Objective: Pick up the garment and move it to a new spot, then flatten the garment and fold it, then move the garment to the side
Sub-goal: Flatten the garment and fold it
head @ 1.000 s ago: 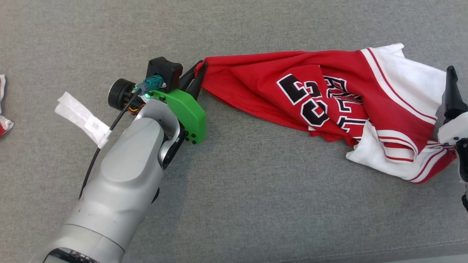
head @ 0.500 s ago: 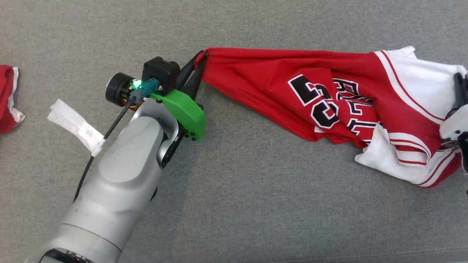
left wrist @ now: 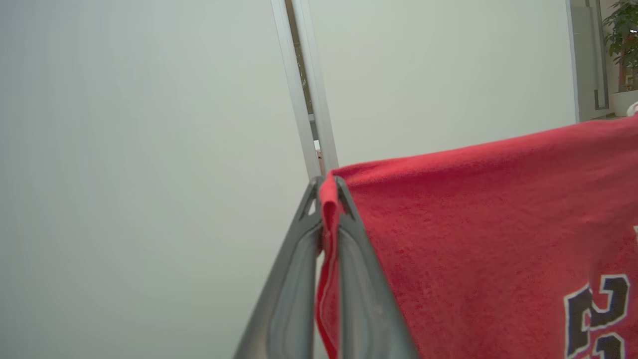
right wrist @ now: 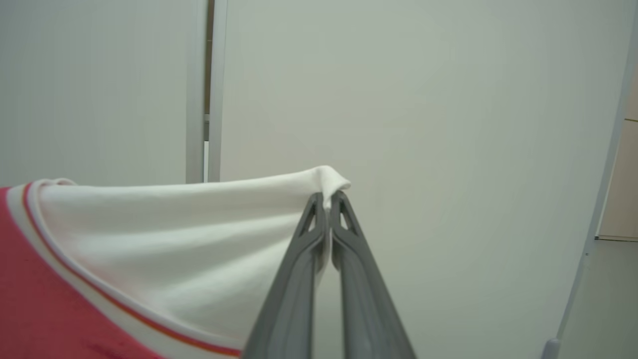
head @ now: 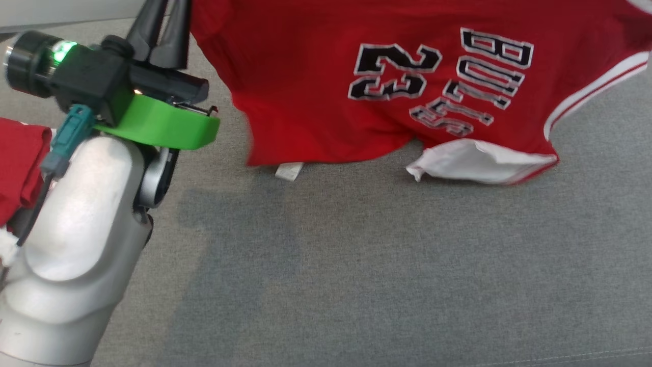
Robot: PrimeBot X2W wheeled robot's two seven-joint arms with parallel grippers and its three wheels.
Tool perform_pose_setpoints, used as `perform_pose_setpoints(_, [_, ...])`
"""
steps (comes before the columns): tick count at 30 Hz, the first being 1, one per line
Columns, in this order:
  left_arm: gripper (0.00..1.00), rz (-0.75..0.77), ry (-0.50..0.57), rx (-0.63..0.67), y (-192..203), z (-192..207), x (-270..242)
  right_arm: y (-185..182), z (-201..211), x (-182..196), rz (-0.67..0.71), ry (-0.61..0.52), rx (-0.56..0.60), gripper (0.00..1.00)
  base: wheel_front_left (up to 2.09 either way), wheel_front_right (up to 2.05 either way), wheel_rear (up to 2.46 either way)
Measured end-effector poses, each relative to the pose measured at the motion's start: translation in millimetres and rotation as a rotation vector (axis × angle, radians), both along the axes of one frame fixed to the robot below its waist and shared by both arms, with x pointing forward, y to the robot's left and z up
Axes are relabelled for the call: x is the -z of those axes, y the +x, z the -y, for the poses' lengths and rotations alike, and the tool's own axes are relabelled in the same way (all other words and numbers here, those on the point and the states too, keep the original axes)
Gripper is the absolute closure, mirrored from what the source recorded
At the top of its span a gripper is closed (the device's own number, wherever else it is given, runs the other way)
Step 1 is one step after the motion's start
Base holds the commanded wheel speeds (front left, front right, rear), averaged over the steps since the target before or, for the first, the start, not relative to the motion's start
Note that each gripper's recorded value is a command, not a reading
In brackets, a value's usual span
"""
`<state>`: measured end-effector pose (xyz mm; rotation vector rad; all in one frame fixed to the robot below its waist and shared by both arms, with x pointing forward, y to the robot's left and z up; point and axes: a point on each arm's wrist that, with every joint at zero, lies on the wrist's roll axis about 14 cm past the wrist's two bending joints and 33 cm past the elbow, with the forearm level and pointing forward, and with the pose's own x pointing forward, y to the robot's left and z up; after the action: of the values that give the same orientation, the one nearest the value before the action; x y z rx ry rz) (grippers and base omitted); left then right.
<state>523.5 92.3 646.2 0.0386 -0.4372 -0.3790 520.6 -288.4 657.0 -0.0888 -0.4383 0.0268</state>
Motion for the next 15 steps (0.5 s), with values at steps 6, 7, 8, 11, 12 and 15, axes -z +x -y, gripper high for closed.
perform_pose_setpoints(6, [1.00, 0.273, 0.023, -0.043, -42, -19, -108, -50, -9, -119, 0.261, -0.101, -0.008, 1.00, 0.00, 0.00, 0.00])
perform_pose_setpoints(7, [1.00, 0.306, 0.030, -0.046, -50, -20, -124, -60, -10, -139, 0.300, -0.116, -0.005, 1.00, 0.00, 0.00, 0.00])
perform_pose_setpoints(8, [1.00, 0.332, 0.036, -0.050, -58, -21, -137, -69, -10, -155, 0.331, -0.127, 0.001, 1.00, 0.00, 0.00, 0.00])
perform_pose_setpoints(11, [1.00, 0.391, 0.054, -0.050, -80, -21, -168, -92, -9, -188, 0.380, -0.155, 0.016, 1.00, 0.00, 0.00, 0.00])
perform_pose_setpoints(12, [1.00, 0.405, 0.059, -0.051, -85, -21, -176, -99, -9, -197, 0.394, -0.156, 0.018, 1.00, 0.00, 0.00, 0.00])
perform_pose_setpoints(15, [1.00, 0.436, 0.063, -0.051, -102, -18, -193, -115, -5, -218, 0.423, -0.158, 0.029, 1.00, 0.00, 0.00, 0.00])
